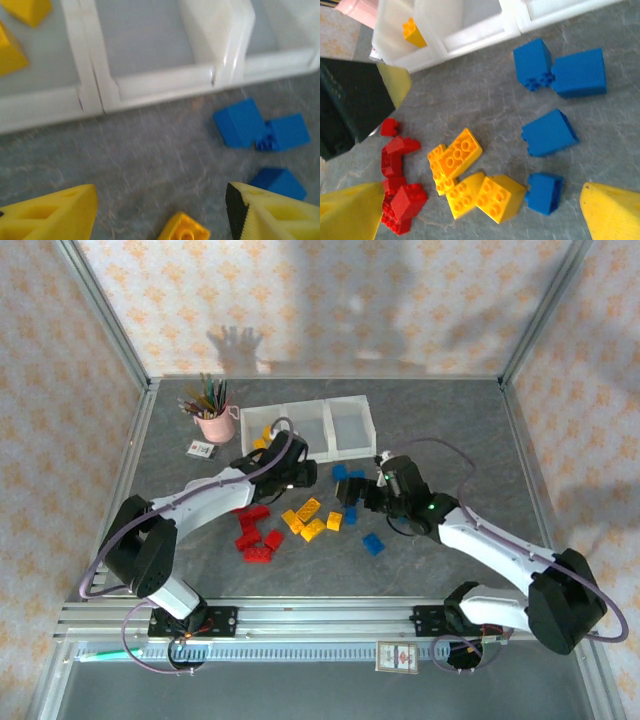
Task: Sort the legos into containers by color
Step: Pick up the lego from the center of the table.
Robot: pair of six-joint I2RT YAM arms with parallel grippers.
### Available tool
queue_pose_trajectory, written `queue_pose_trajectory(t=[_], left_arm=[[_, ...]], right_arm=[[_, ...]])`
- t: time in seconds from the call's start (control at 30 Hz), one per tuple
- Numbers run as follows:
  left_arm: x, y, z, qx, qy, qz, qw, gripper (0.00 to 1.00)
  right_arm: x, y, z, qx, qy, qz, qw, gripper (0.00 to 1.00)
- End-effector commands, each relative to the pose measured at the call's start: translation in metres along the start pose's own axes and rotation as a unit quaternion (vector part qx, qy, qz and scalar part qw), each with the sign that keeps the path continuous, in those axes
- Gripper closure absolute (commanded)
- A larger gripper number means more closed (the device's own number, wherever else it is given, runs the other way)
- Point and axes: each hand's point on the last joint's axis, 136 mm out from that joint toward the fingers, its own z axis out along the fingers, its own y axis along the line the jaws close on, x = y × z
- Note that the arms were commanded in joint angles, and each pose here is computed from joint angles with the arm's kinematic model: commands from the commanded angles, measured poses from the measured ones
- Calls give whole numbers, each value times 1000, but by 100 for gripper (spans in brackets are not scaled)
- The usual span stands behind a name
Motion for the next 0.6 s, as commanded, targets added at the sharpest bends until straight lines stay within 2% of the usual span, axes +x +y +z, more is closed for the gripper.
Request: queue_pose_trajectory(t=[0.0, 0.23, 0.57], left_arm=[[29, -1, -2, -3, 36, 32, 999, 27], [65, -7, 11, -8, 79, 75, 994, 26], [85, -14, 40, -15, 118, 108, 987, 27]], right_arm=[[12, -6, -8, -5, 8, 4, 1000, 0], [33, -11, -10, -31, 22, 22, 999, 0], [34, -18, -11, -21, 15, 22, 999, 0]])
